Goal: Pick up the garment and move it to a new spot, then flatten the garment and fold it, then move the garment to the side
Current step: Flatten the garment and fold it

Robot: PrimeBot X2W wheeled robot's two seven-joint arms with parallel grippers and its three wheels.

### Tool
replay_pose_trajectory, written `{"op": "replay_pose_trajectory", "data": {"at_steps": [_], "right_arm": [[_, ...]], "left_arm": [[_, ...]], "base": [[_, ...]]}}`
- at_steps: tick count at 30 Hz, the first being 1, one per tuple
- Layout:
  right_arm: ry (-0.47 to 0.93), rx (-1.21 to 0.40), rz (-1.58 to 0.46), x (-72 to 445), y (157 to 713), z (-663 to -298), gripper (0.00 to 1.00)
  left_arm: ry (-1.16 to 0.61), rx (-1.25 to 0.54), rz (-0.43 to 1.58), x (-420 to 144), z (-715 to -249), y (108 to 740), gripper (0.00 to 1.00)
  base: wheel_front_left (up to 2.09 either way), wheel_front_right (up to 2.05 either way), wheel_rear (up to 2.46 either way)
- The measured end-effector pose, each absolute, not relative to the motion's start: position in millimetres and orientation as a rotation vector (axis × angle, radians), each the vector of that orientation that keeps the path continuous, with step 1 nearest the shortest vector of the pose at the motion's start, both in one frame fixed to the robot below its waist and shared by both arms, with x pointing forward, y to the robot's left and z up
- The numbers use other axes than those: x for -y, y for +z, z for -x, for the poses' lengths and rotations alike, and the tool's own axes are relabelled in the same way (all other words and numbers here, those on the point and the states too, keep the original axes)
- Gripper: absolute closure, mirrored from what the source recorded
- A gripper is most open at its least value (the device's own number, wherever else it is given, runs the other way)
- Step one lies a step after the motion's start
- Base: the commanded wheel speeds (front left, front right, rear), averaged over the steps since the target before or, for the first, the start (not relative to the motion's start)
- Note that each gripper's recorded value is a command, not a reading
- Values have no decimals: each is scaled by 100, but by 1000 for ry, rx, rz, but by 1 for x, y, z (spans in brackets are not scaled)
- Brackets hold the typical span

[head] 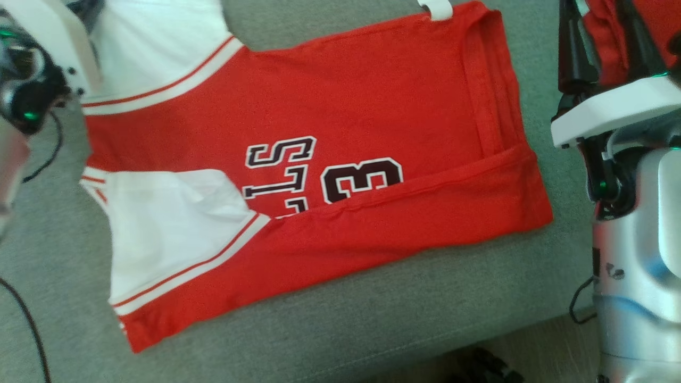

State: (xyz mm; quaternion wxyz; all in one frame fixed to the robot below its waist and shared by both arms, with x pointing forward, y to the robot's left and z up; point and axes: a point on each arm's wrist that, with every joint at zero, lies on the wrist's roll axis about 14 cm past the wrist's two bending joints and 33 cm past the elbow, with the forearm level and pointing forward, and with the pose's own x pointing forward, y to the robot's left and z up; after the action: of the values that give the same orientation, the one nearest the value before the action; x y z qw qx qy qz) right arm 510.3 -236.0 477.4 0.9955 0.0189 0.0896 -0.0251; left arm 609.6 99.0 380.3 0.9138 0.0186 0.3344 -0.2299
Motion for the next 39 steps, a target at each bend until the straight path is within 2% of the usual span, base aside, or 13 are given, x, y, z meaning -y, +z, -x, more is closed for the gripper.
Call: {"op": "replay_pose_trajectory", "data": {"at_steps": [7, 15, 22, 36, 37, 38, 39], "right_arm": [[-9, -265, -33, 229, 467, -514, 0], [99, -402, 69, 208, 441, -536, 0], [180, -552, 165, 194, 403, -541, 0], [163, -657, 160, 205, 378, -541, 0], [161, -665, 146, 205, 376, -542, 65], [162, -669, 139, 204, 375, -542, 100], [162, -674, 132, 204, 373, -542, 100]], "left_arm": [[-517, -496, -39, -91, -602, 429, 100], [-586, -372, -47, -84, -571, 462, 100], [-619, -375, -64, -87, -549, 461, 100], [-651, -395, -57, -78, -542, 452, 100], [-654, -399, -58, -77, -542, 450, 100], [-655, -401, -58, -77, -542, 449, 100], [-655, -404, -57, -77, -542, 447, 100]], "base": [[0, 0, 0], [0, 0, 0], [0, 0, 0], [0, 0, 0], [0, 0, 0], [0, 0, 0], [0, 0, 0]]}}
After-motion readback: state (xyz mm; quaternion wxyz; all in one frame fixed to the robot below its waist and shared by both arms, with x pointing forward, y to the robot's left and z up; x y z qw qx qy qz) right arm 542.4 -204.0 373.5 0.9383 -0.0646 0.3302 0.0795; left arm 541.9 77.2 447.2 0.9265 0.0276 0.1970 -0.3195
